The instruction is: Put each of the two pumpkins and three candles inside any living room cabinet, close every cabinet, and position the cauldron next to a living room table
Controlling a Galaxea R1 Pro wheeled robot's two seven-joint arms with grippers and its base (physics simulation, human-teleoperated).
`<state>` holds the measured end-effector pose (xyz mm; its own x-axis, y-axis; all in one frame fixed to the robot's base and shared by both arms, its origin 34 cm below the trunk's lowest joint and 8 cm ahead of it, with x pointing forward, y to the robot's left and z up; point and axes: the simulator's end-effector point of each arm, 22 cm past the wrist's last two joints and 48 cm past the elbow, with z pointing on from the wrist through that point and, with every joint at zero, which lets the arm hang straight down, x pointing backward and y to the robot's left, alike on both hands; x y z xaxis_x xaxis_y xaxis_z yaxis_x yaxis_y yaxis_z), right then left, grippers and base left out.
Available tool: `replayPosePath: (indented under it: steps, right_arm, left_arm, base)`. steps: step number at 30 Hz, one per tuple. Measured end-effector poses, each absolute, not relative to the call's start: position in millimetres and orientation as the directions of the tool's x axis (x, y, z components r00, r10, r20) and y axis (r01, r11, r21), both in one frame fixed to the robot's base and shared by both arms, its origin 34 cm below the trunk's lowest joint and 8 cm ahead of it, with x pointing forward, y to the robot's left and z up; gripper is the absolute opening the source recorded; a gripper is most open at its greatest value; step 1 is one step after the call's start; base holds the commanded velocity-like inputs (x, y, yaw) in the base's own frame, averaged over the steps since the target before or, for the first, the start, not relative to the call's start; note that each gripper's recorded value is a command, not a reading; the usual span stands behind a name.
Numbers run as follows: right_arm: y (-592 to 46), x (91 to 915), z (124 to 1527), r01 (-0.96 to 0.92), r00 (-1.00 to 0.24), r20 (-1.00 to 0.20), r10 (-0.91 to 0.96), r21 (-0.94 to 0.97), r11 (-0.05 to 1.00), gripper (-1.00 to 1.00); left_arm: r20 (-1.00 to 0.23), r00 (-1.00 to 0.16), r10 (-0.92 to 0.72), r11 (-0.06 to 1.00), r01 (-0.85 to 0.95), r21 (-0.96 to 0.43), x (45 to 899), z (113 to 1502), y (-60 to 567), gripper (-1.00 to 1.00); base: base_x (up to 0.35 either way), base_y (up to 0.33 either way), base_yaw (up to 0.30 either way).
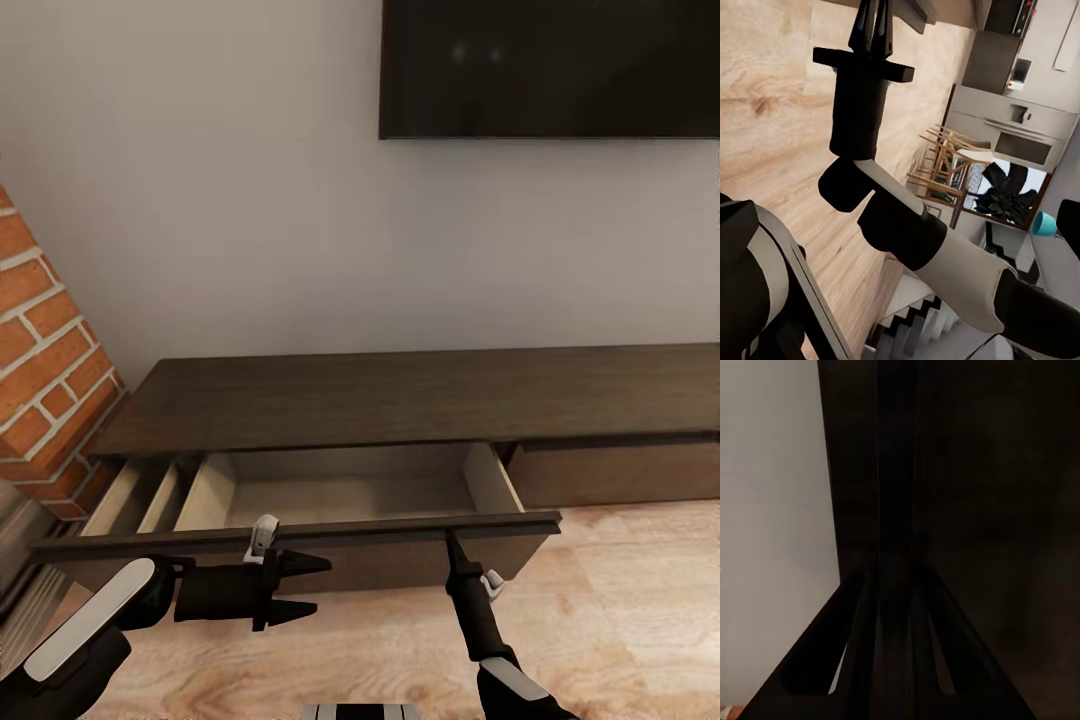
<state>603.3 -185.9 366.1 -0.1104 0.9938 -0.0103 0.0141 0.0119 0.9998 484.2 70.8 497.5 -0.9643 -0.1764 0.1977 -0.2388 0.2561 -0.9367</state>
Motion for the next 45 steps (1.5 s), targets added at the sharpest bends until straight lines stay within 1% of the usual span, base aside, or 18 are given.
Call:
replayPosePath:
  steps: [45]
  right_arm:
    - [-187.2, 603.5, 366.1, 0.014, -0.106, -0.009, 0.994, 1.000, 0.010, -1.00]
  left_arm:
    - [0.197, -0.964, -0.176, 0.257, -0.239, -0.936, 484.1, 497.3, 71.0, 1.00]
  base:
    - [-0.056, 0.000, 0.000]
